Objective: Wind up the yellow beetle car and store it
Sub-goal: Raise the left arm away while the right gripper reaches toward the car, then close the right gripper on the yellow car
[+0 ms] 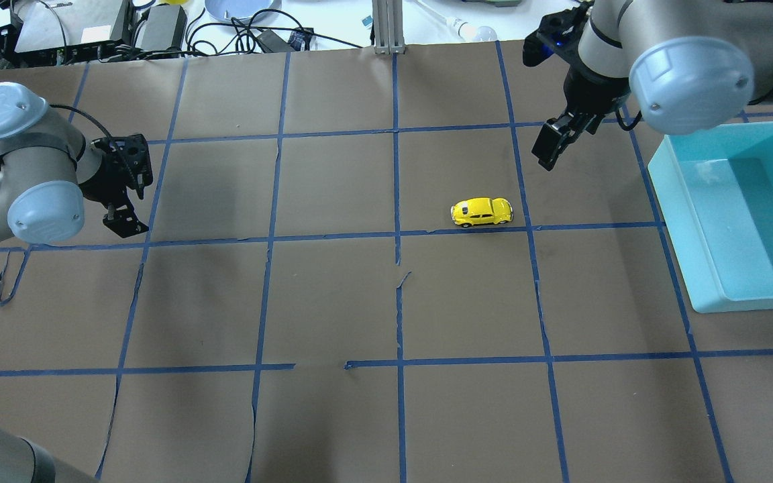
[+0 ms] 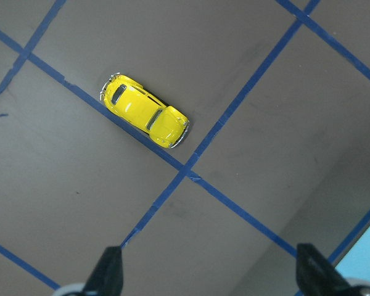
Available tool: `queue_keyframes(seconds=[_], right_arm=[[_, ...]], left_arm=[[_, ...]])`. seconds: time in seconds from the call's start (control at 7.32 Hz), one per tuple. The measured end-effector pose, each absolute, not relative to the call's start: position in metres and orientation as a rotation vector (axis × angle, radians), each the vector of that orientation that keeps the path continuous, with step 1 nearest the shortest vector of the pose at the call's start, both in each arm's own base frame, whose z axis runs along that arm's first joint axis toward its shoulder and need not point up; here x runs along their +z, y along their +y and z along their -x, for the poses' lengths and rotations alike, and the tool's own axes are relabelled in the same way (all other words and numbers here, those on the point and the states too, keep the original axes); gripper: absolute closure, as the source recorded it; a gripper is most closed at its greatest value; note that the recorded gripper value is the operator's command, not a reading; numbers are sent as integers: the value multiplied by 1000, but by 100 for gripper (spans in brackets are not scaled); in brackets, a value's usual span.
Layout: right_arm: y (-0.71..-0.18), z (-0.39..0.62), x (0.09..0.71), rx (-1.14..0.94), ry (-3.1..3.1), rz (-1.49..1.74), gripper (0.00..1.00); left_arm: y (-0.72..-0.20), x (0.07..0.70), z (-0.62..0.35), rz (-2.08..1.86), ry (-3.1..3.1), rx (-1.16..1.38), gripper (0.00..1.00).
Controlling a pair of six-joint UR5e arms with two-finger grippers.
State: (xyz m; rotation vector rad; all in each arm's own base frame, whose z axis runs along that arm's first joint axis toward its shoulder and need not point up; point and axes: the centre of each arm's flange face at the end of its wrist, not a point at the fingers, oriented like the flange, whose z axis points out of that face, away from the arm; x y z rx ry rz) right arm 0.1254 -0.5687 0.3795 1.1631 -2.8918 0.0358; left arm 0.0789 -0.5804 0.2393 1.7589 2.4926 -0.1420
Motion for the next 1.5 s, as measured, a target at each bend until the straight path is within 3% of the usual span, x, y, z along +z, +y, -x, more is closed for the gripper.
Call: queue_keyframes(seconds=[0.41,0.82,1.23,1.5], right_arm=[[-587,-157,303,9,-2636,-1726,0],[-587,-192,264,-3,-2352,-2111,0],[-576,-194,223,49,-2251,-2183,0],[-575,-195,208,50,-2255,-2193,0]], left_arm=[[-569,336,15,-1388,2702,-242,0],[-526,445,84,-946,2983,-179,0],[-487,519,98,-247,3202,-109,0],[-474,531,98,-33,3198,-100,0]])
